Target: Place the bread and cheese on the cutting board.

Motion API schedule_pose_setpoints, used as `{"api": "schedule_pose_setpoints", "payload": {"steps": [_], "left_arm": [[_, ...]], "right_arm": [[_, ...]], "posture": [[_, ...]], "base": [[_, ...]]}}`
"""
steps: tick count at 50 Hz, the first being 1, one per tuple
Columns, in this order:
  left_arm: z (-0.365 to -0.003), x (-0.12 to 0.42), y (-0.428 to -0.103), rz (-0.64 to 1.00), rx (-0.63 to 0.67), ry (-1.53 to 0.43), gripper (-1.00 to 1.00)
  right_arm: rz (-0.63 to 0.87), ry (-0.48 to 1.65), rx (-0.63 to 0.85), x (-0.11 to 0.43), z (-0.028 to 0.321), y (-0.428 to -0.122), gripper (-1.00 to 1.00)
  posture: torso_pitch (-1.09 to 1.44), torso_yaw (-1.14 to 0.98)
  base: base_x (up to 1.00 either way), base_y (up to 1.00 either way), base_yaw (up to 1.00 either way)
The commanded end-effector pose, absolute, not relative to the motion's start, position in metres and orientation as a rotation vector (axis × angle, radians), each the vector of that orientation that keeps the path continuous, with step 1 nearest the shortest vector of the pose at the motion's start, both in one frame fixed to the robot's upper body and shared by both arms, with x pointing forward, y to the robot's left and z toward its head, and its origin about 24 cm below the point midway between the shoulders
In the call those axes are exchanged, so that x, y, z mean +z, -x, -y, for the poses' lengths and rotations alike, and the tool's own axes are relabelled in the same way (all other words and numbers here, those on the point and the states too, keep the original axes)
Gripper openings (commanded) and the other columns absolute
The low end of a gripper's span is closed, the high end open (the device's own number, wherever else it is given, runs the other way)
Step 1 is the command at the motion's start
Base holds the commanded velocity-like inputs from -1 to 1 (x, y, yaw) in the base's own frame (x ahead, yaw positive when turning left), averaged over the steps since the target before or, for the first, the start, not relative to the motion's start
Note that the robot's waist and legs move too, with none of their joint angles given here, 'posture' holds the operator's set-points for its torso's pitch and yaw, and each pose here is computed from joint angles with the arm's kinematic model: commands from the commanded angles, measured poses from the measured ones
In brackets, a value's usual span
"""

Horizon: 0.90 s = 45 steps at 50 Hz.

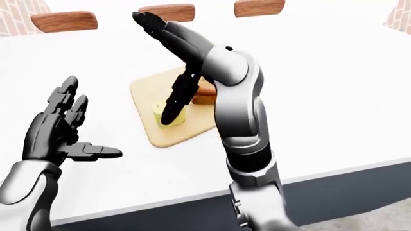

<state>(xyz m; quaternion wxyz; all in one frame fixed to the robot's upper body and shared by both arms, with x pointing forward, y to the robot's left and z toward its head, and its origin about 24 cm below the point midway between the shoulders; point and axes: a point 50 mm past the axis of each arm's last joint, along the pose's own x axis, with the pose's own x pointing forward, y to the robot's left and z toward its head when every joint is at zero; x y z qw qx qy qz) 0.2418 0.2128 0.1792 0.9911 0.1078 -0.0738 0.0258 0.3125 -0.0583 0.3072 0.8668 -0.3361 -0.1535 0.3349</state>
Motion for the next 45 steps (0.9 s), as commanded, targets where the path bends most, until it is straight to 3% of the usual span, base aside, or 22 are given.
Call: {"api": "schedule_pose_setpoints", "payload": {"steps": [1, 19, 35, 45], "left_arm": [[-0.212, 0.195, -0.238, 0.228, 0.056, -0.239, 1.0], [-0.218, 0.211, -0.224, 0.246, 0.072, -0.261, 1.0], [-0.221, 0.222, -0.189, 0.241, 0.108, -0.32, 1.0], [-0.223, 0.227, -0.188, 0.25, 0.112, -0.334, 1.0]], "right_arm": [[0.375, 0.696, 0.647, 0.323, 0.064, -0.3, 1.0], [0.378, 0.603, 0.427, 0.327, 0.124, -0.25, 1.0], [0.31, 0.469, 0.257, 0.273, 0.169, -0.208, 1.0], [0.298, 0.423, 0.21, 0.256, 0.18, -0.203, 1.0]], "posture": [[0.0, 0.0], [0.0, 0.0], [0.0, 0.0], [0.0, 0.0]], "base": [[0.0, 0.0, 0.0], [0.0, 0.0, 0.0], [0.0, 0.0, 0.0], [0.0, 0.0, 0.0]]}}
